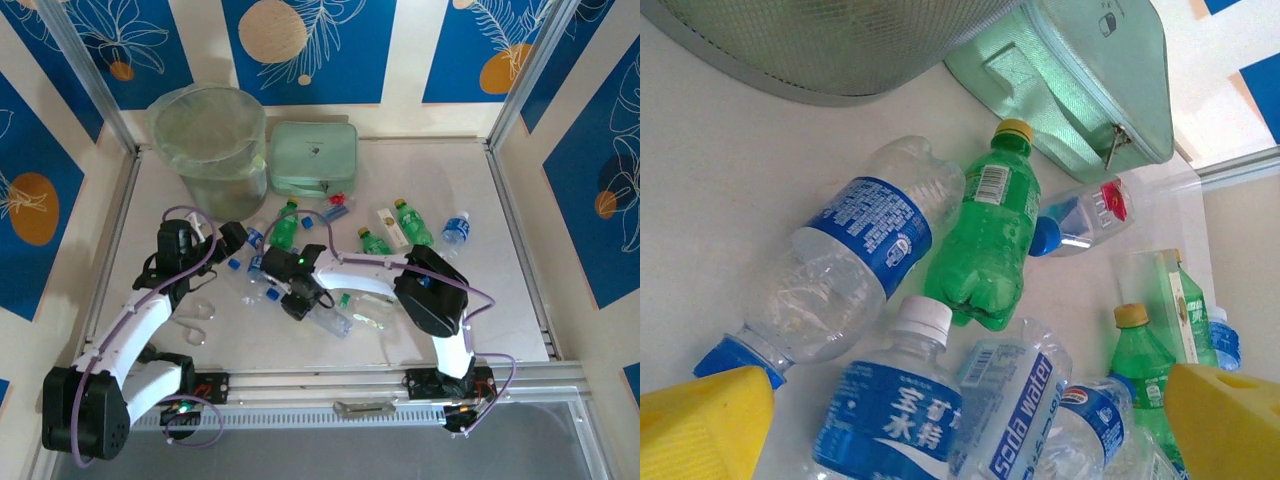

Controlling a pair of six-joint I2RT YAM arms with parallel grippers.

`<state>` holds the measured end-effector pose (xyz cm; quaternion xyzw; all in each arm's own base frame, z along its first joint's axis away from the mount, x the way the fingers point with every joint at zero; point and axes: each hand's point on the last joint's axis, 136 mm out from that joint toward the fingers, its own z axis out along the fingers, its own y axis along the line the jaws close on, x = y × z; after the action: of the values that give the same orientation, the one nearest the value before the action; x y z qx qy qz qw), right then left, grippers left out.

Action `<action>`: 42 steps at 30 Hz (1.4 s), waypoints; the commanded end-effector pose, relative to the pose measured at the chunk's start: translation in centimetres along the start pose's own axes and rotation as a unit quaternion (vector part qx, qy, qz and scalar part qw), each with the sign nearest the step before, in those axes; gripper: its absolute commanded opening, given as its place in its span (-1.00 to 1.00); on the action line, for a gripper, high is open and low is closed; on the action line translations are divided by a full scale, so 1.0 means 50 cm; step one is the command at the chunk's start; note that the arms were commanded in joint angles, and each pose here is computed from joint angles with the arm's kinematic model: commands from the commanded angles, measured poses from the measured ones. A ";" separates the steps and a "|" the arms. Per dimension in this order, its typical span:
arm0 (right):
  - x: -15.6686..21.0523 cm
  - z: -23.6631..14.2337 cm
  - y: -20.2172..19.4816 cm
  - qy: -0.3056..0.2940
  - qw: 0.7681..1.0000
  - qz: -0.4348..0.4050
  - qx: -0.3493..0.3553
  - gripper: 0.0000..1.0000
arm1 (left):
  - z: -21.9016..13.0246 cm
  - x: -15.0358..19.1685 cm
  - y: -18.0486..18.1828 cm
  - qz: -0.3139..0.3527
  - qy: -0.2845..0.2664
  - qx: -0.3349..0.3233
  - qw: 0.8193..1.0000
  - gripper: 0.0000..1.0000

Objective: Put the plastic bottles in the bin

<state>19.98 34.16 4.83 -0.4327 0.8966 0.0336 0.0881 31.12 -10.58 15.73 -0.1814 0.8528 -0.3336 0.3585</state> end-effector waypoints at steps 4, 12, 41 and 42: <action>-0.092 -0.171 -0.034 -0.133 0.977 0.119 -0.114 -0.01 | -0.019 -0.013 -0.078 0.056 -0.009 0.052 0.997 0.99; -0.104 -0.285 -0.205 -0.233 0.894 0.351 -0.154 -0.02 | -0.034 0.004 -0.186 0.134 -0.021 0.114 0.984 0.99; -0.005 -0.323 -0.336 -0.344 0.747 0.539 -0.180 -0.07 | 0.089 0.359 -0.445 0.220 0.200 0.283 0.912 0.90; -0.003 -0.325 -0.336 -0.344 0.747 0.539 -0.179 -0.08 | 0.091 0.357 -0.445 0.223 0.198 0.281 0.912 0.85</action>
<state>31.41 21.76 20.10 0.1569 0.8744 0.3725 0.2686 23.63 -37.30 18.28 0.1805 0.8125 -0.4854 0.2676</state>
